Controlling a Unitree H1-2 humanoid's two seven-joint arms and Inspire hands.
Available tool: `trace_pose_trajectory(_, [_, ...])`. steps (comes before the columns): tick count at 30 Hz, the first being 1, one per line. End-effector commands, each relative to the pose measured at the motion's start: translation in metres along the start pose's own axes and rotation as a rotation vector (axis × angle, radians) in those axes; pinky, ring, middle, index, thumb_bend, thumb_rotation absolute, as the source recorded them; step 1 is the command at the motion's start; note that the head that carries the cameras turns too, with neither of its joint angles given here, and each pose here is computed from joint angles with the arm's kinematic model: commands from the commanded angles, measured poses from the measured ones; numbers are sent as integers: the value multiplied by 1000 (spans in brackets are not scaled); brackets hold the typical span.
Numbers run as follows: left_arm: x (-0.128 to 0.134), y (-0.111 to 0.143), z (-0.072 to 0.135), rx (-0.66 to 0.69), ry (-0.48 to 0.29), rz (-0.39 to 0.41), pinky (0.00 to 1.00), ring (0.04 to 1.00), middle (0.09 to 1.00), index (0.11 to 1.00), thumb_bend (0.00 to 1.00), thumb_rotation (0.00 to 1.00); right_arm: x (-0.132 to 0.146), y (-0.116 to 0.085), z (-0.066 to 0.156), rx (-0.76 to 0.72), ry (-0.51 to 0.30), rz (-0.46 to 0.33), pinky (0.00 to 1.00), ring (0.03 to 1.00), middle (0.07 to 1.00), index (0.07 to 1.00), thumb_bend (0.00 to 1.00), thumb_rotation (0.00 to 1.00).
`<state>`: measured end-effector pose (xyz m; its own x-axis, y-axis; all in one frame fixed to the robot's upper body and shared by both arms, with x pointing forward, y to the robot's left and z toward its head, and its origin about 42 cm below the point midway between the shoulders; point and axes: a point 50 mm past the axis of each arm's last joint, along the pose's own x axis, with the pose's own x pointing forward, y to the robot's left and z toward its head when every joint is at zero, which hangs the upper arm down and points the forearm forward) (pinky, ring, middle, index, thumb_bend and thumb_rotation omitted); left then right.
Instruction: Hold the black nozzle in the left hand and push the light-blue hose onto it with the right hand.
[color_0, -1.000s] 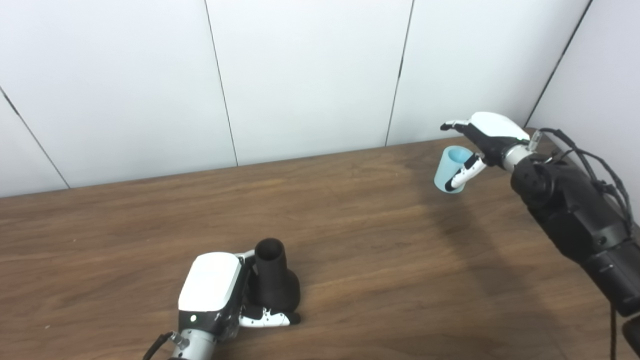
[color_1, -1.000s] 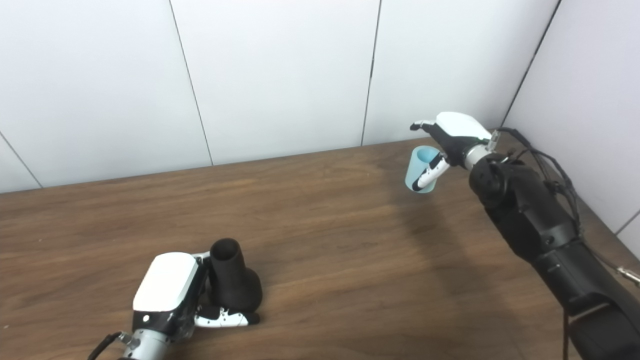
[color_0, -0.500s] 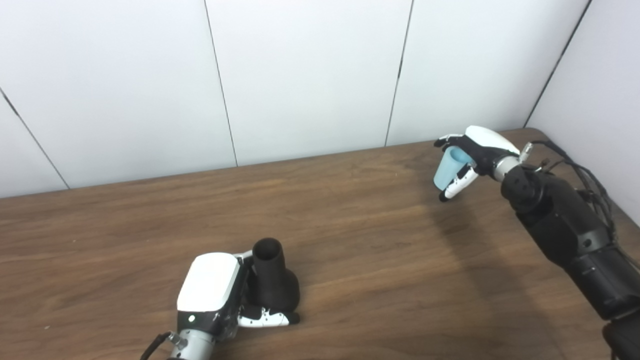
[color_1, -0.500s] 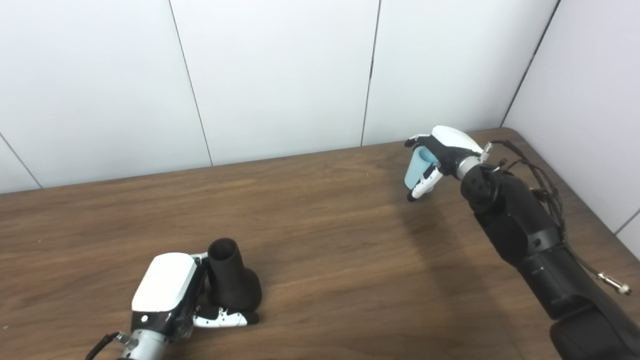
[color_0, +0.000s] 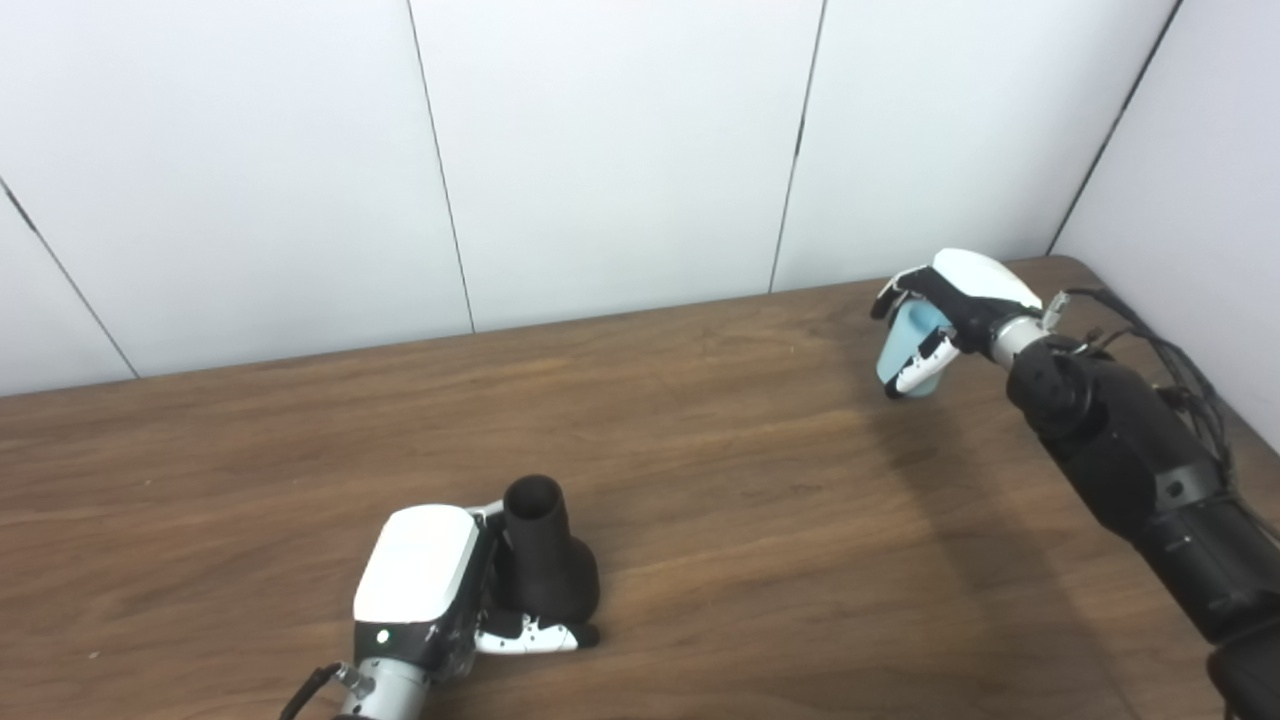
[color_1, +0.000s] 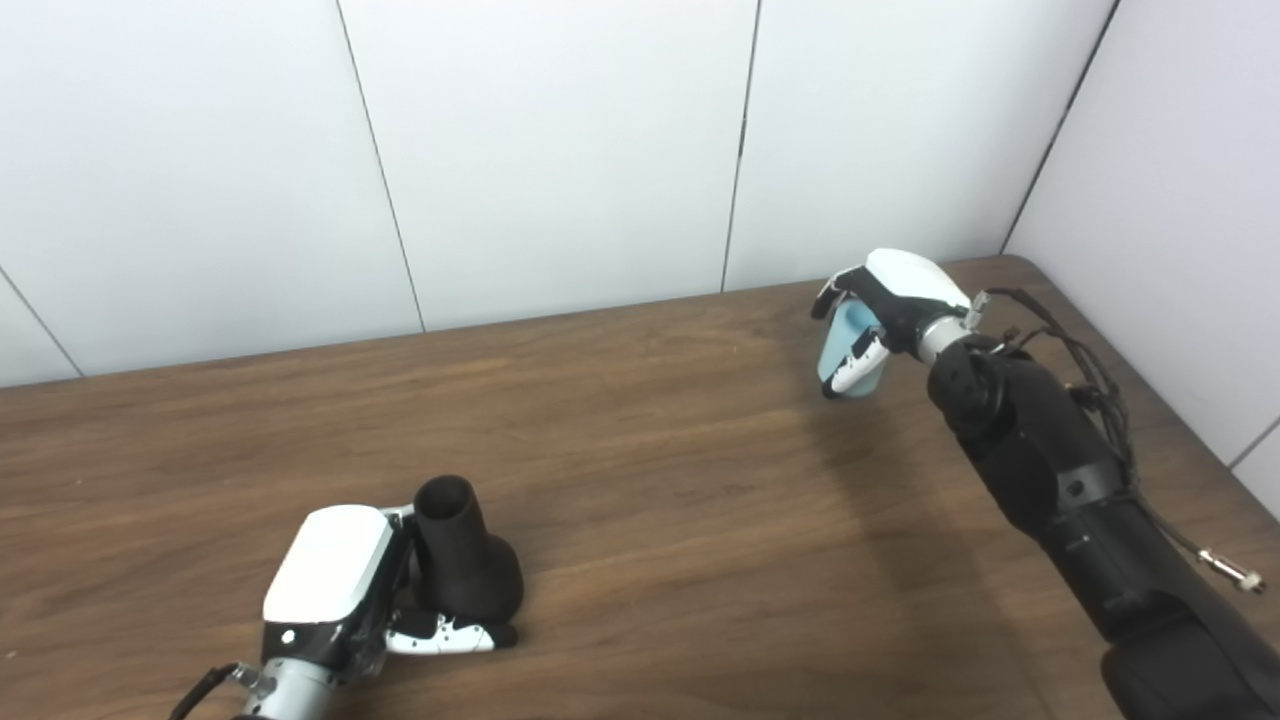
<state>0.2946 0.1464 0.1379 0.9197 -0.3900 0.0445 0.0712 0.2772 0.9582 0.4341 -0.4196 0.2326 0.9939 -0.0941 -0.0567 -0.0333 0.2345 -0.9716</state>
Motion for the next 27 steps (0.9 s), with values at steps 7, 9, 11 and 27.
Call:
trace_pose_trajectory(7, [-38, -61, -13, -61, 78, -364, 424, 417, 468, 496, 504, 0, 4, -39, -4, -95, -58, -214, 451, 417, 529, 481, 516, 0])
trace_pose_trajectory(9, [-38, -61, -13, -59, 78, -361, 415, 417, 466, 502, 504, 0, 3, -40, -3, -94, -57, -215, 454, 420, 535, 477, 516, 0])
trace_pose_trajectory(11, [-38, -61, -12, -55, 74, -357, 405, 414, 461, 504, 503, 0, 2, -41, -2, -91, -59, -214, 468, 428, 541, 469, 515, 0])
trace_pose_trajectory(27, [-39, -62, -10, -62, 69, -360, 462, 444, 513, 477, 501, 0, -26, -55, 30, -89, -223, -333, 435, 414, 529, 484, 516, 0])
